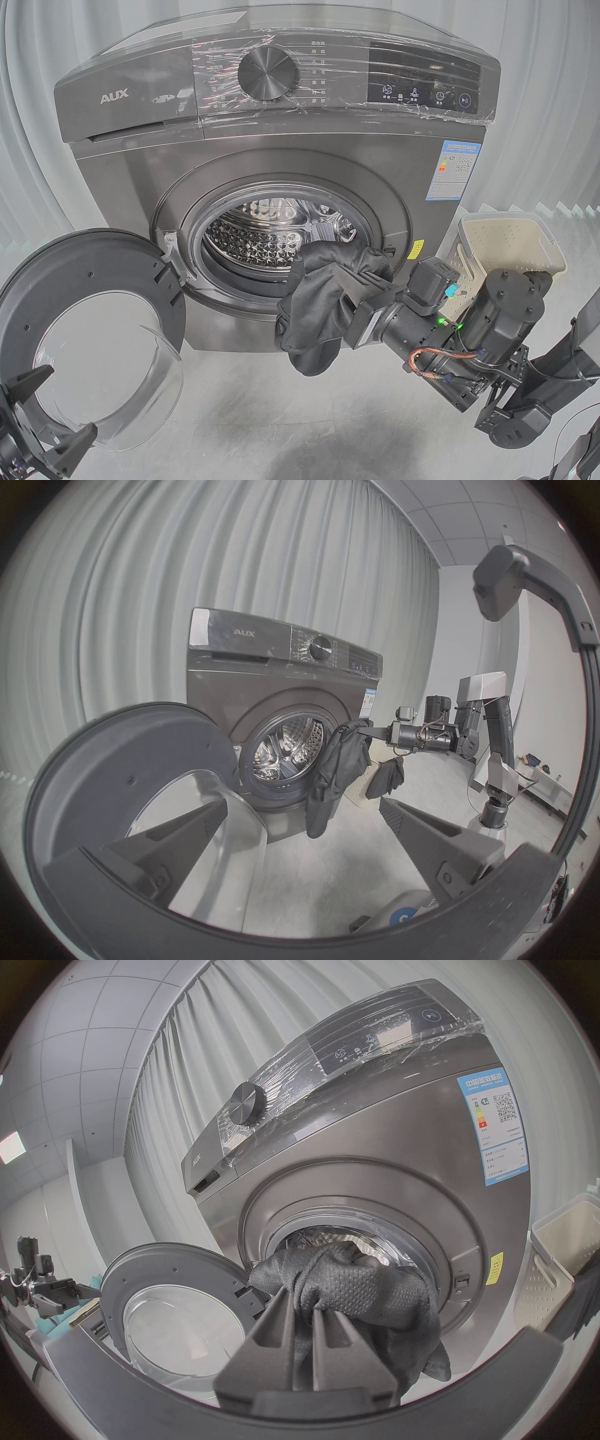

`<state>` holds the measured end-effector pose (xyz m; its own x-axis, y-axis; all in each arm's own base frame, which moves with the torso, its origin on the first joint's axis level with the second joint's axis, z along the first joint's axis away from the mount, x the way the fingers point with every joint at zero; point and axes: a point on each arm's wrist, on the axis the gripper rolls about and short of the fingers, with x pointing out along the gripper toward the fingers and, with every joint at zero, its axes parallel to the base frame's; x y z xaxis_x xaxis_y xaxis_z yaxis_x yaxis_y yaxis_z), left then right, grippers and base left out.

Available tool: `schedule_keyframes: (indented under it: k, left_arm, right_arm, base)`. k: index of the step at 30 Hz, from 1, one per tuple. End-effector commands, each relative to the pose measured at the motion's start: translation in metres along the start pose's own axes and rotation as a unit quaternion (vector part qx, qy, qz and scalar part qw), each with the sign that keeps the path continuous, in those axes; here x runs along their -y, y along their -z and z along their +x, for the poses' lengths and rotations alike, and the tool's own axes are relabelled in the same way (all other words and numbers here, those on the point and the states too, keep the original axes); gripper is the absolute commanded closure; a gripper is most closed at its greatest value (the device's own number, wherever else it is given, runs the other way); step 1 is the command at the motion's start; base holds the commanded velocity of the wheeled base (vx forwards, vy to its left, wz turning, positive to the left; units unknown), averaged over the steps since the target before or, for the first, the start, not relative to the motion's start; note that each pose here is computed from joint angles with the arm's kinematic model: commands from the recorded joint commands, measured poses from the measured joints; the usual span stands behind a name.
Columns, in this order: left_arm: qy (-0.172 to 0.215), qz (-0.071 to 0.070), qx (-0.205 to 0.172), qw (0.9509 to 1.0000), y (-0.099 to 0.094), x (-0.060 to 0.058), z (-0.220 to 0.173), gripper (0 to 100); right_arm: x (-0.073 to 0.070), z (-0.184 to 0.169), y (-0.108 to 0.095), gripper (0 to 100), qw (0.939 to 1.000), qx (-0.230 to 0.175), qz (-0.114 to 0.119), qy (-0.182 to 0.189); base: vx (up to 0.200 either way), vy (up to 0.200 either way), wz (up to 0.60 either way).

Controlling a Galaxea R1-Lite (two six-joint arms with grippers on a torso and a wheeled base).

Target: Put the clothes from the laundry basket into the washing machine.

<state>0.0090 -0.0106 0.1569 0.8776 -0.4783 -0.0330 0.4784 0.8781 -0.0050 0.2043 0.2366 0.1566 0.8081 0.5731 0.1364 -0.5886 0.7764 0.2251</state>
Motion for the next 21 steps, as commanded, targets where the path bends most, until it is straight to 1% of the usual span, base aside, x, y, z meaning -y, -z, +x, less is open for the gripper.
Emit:
schedule_keyframes:
  k: [1,2,3,4,5,7,8,10,11,15,19,21]
  left_arm:
    - [0.070,-0.020,-0.082,0.9939,-0.008,-0.030,0.073,0]
    - [0.088,-0.021,-0.085,0.9922,-0.008,-0.029,0.081,0]
    - [0.091,-0.021,-0.085,0.9920,-0.008,-0.029,0.082,0]
    - [0.127,-0.023,-0.095,0.9870,-0.006,-0.026,0.096,0]
    - [0.144,-0.026,-0.102,0.9839,-0.004,-0.023,0.103,0]
    - [0.161,-0.031,-0.120,0.9792,0.000,-0.019,0.113,0]
    - [0.165,-0.032,-0.129,0.9774,0.002,-0.018,0.117,0]
    - [0.177,-0.034,-0.151,0.9720,0.007,-0.014,0.131,0]
    - [0.181,-0.035,-0.155,0.9706,0.008,-0.013,0.136,0]
    - [0.183,-0.039,-0.168,0.9679,0.017,-0.016,0.162,0]
    - [0.185,-0.040,-0.181,0.9651,0.032,-0.017,0.184,0]
    - [0.187,-0.040,-0.180,0.9649,0.037,-0.017,0.192,0]
  right_arm:
    - [-0.005,0.018,0.007,100,0.9999,0.009,0.004,-0.006]
    - [-0.005,0.019,0.008,100,0.9999,0.009,0.004,-0.005]
    - [-0.005,0.019,0.008,100,0.9999,0.009,0.004,-0.005]
    - [-0.005,0.021,0.006,100,0.9999,0.015,0.005,-0.005]
    - [-0.005,0.023,0.006,100,0.9998,0.016,0.005,-0.005]
    - [-0.005,0.024,0.007,100,0.9999,0.015,0.005,-0.004]
    - [-0.004,0.024,0.008,100,0.9999,0.014,0.005,-0.003]
    - [-0.003,0.024,0.008,100,0.9999,0.013,0.004,-0.004]
    - [-0.003,0.024,0.009,100,0.9999,0.011,0.004,-0.006]
    - [-0.003,0.024,0.008,100,0.9998,0.013,0.009,-0.008]
    - [-0.002,0.023,0.009,100,0.9999,0.010,0.010,-0.007]
    - [-0.001,0.022,0.010,100,0.9999,0.009,0.010,-0.009]
  base:
    - [0.000,0.000,0.00]
    - [0.000,0.000,0.00]
    - [0.000,0.000,0.00]
    - [0.000,0.000,0.00]
    - [0.000,0.000,0.00]
    - [0.000,0.000,0.00]
    - [0.000,0.000,0.00]
    - [0.000,0.000,0.00]
    - [0.000,0.000,0.00]
    - [0.000,0.000,0.00]
    - [0.000,0.000,0.00]
    - [0.000,0.000,0.00]
